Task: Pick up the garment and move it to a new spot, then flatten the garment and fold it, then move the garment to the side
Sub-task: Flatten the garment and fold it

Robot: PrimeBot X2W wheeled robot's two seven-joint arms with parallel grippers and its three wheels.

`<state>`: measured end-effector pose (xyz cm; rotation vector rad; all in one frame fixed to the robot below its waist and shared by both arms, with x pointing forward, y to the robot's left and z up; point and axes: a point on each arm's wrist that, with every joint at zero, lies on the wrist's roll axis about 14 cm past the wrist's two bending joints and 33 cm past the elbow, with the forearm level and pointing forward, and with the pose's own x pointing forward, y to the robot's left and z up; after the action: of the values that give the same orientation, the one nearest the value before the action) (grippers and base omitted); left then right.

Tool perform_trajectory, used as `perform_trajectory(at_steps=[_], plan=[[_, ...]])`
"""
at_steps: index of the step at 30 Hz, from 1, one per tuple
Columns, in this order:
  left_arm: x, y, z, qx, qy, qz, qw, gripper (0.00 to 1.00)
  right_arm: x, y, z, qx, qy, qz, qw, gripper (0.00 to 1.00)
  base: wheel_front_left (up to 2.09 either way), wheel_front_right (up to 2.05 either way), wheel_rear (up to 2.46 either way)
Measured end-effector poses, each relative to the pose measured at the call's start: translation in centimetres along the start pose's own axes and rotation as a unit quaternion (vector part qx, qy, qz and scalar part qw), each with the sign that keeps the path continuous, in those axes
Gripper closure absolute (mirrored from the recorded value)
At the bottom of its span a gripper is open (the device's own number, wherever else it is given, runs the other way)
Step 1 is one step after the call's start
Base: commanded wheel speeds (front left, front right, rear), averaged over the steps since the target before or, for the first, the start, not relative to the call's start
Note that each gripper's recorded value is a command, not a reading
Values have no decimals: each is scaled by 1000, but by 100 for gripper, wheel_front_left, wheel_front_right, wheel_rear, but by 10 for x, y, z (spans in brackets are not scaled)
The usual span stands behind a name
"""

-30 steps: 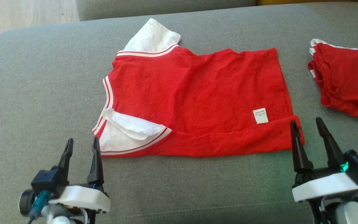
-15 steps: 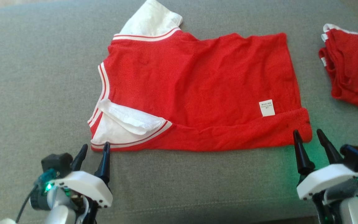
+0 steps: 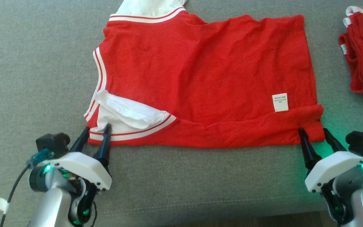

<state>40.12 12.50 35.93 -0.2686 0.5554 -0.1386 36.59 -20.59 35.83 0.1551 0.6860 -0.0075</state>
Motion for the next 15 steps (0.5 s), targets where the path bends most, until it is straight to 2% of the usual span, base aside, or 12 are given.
perform_trajectory(at_steps=[1, 3, 4, 5, 15], plan=[[0, 0, 0, -1, 1, 0, 1000, 98, 1, 1, 0, 3, 3, 2, 1000, 0, 0, 0, 0], [1, 2, -1, -3, 4, -1, 1000, 100, 3, 2, 1, 9, 5, 4, 1000, 62, 0, 0, 0], [1, 2, -1, -3, 5, -2, 1000, 100, 3, 2, 2, 11, 6, 5, 1000, 87, 0, 0, 0], [1, 2, -1, -3, 5, -2, 1000, 100, 3, 2, 2, 11, 6, 5, 1000, 100, 0, 0, 0], [-7, -3, 7, -3, -13, -7, 1000, 100, -3, 2, 12, 36, -5, 12, 999, 100, 0, 0, 0]])
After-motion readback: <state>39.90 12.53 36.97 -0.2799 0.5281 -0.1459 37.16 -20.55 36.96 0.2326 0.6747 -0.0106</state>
